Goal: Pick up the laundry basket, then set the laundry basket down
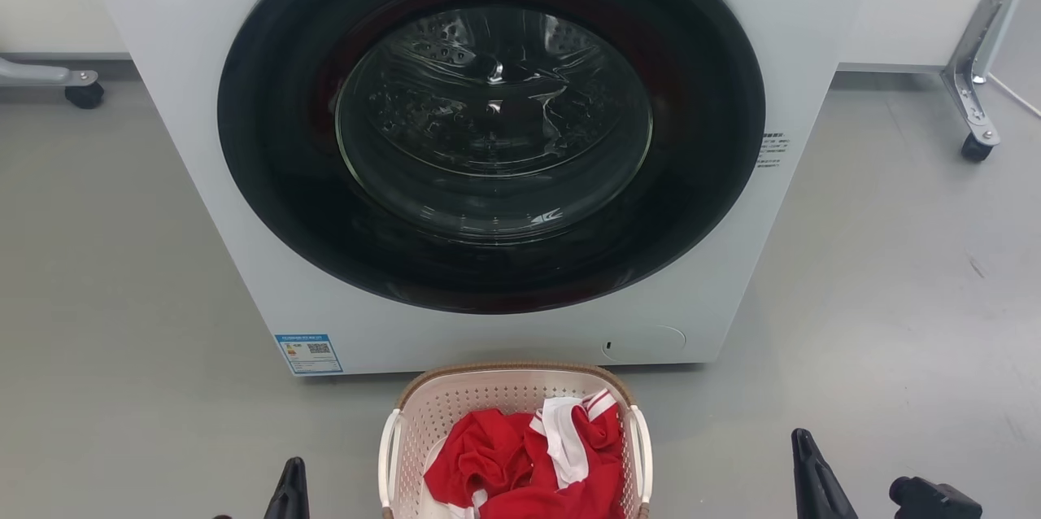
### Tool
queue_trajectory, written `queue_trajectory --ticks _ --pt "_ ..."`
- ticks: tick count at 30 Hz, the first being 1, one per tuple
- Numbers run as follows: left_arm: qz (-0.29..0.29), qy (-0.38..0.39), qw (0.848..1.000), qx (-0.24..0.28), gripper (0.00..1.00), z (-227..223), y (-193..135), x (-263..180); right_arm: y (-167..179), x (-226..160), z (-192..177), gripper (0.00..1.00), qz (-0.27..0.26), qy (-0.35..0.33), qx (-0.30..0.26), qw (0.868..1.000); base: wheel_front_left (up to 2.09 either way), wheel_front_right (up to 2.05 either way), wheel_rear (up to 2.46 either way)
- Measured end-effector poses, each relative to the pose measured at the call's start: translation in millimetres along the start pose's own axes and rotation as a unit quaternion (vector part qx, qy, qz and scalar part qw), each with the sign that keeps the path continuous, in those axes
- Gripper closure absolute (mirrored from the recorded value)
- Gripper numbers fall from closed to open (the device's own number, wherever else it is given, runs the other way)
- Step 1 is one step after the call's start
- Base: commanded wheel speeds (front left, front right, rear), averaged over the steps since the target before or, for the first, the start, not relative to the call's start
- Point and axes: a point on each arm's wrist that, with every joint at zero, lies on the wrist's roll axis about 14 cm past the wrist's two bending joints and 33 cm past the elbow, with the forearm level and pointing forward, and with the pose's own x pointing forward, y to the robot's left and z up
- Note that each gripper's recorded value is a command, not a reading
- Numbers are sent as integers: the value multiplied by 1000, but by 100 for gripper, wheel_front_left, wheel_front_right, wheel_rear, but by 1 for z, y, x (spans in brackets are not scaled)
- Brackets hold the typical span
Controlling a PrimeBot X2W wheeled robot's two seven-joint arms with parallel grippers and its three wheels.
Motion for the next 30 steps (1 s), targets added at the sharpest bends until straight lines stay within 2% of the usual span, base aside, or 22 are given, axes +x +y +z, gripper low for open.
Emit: queue_trajectory --ticks 17,30 --pt "11 17 993 -117 100 3 6 12 -20 5 5 100 -30 11 118 993 0 0 0" --pt "8 28 977 -213 100 6 6 20 -31 10 12 100 -40 10 213 976 0 0 0"
